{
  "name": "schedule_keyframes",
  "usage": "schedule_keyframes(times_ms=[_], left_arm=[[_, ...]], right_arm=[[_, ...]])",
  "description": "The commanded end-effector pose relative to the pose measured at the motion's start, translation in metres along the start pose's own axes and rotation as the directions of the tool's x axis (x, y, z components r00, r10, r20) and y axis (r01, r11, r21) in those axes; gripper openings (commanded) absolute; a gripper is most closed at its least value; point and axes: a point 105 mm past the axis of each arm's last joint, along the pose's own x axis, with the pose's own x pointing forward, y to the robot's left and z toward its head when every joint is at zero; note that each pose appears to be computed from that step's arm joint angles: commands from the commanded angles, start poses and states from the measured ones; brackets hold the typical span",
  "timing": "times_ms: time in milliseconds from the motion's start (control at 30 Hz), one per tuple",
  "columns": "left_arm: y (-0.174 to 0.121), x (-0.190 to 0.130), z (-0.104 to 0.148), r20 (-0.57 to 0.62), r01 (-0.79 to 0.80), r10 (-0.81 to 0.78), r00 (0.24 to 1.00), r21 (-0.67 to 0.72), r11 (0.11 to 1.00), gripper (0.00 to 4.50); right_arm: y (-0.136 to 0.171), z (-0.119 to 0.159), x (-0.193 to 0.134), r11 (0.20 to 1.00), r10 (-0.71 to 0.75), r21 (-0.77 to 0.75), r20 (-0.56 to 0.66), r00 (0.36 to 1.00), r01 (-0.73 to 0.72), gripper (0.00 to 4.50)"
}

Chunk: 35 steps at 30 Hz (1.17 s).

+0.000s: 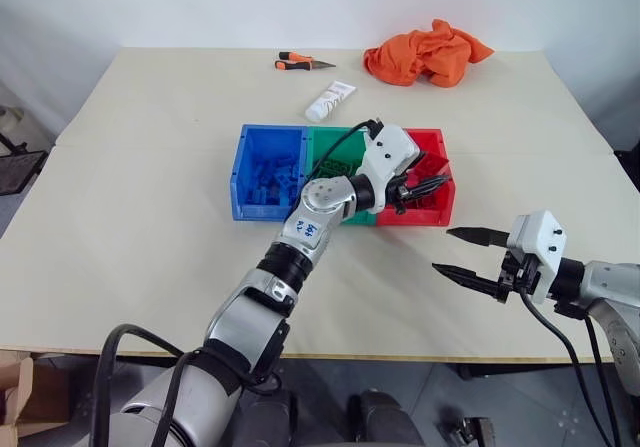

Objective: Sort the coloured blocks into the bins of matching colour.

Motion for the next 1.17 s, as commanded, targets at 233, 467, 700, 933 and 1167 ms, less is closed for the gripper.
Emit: schedule_keyframes(times_ms=[233,467,700,933,1167], left_arm=[[0.011,-0.021,0.025,0.1,0.007,-0.02,0.995,0.127,0.992,4.11],[-0.006,-0.11,0.008,0.027,0.162,-0.162,0.986,0.007,0.987,4.11],[-0.007,-0.226,-0.013,-0.205,0.18,-0.193,0.96,-0.08,0.98,4.11],[0.042,-0.31,-0.016,-0.376,0.012,-0.03,0.926,-0.048,0.999,4.11],[0.067,-0.312,-0.005,-0.314,-0.06,0.059,0.948,0.008,0.998,4.11]], right_arm=[[-0.025,0.015,-0.011,0.995,-0.089,-0.051,0.051,0.995,0.091,3.24],[-0.044,0.015,-0.014,0.992,-0.116,-0.045,0.063,0.991,0.119,3.24],[-0.051,0.009,-0.01,0.996,-0.069,-0.048,0.031,0.997,0.07,3.24],[-0.055,-0.002,-0.008,0.998,-0.013,-0.057,-0.015,1.0,0.012,3.24],[-0.053,-0.003,-0.004,0.996,0.033,-0.083,-0.03,0.999,-0.035,3.24]])
